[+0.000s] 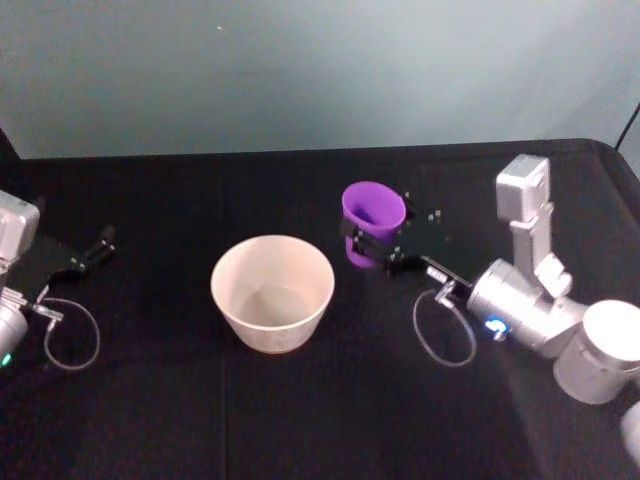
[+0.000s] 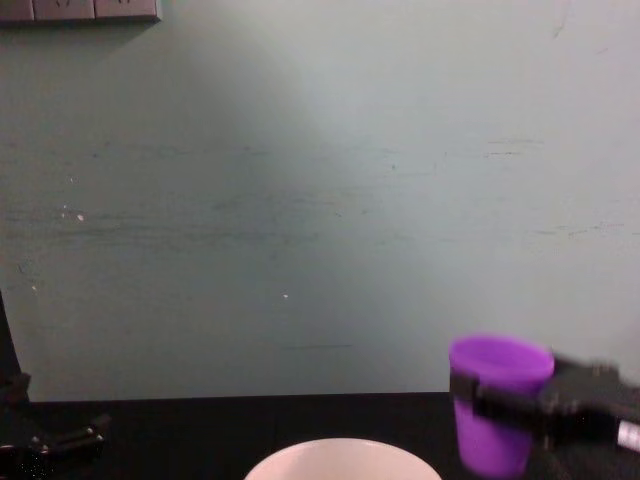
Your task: Pick up the cup and pour the mung beans from the cup into the bowl.
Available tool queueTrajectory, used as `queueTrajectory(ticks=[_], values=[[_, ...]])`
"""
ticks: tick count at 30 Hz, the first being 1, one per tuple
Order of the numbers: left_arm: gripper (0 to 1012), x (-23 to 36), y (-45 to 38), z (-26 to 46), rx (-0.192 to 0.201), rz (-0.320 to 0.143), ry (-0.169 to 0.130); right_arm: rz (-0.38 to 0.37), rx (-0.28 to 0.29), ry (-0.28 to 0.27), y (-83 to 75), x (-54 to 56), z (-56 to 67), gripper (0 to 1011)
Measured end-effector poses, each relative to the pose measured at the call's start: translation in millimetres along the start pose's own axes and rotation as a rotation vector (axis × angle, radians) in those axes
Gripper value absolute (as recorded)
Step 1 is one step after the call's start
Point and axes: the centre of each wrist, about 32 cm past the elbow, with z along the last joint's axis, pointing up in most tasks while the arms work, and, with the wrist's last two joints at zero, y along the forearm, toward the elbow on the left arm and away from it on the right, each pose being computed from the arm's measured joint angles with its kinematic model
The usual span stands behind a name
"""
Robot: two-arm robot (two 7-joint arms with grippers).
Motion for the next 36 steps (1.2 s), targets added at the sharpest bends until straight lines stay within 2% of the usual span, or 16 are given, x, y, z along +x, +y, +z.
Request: queueTrajectory(ticks=[1,2,3,5,6,7,8,12,15,20,36], values=[[1000,0.0,0.0,0.0,0.0,0.0,0.0,0.01,0.009,-0.006,-1.5,0.4,13.5,733],[1000,0.0,0.0,0.0,0.0,0.0,0.0,0.01,0.009,-0.006,-1.5,0.4,13.5,733],[1000,0.0,0.0,0.0,0.0,0.0,0.0,0.017,0.015,-0.01,-2.7,0.6,25.5,733],[1000,0.0,0.0,0.0,0.0,0.0,0.0,0.022,0.02,-0.012,-3.8,1.1,38.9,733],[1000,0.0,0.0,0.0,0.0,0.0,0.0,0.025,0.02,-0.014,-5.0,1.8,52.6,733],[1000,0.0,0.0,0.0,0.0,0.0,0.0,0.025,0.019,-0.014,-5.5,2.2,58.3,733],[1000,0.0,0.0,0.0,0.0,0.0,0.0,0.026,0.012,-0.019,-6.5,2.7,70.5,733],[1000,0.0,0.0,0.0,0.0,0.0,0.0,0.025,0.001,-0.034,-8.1,3.9,94.4,733],[1000,0.0,0.0,0.0,0.0,0.0,0.0,0.016,-0.014,-0.042,-9.8,5.6,116.9,732],[1000,0.0,0.0,0.0,0.0,0.0,0.0,0.009,-0.02,-0.026,-11.5,7.7,130.3,733],[1000,0.0,0.0,0.0,0.0,0.0,0.0,0.01,-0.02,-0.033,-11.1,7.0,127.8,733]])
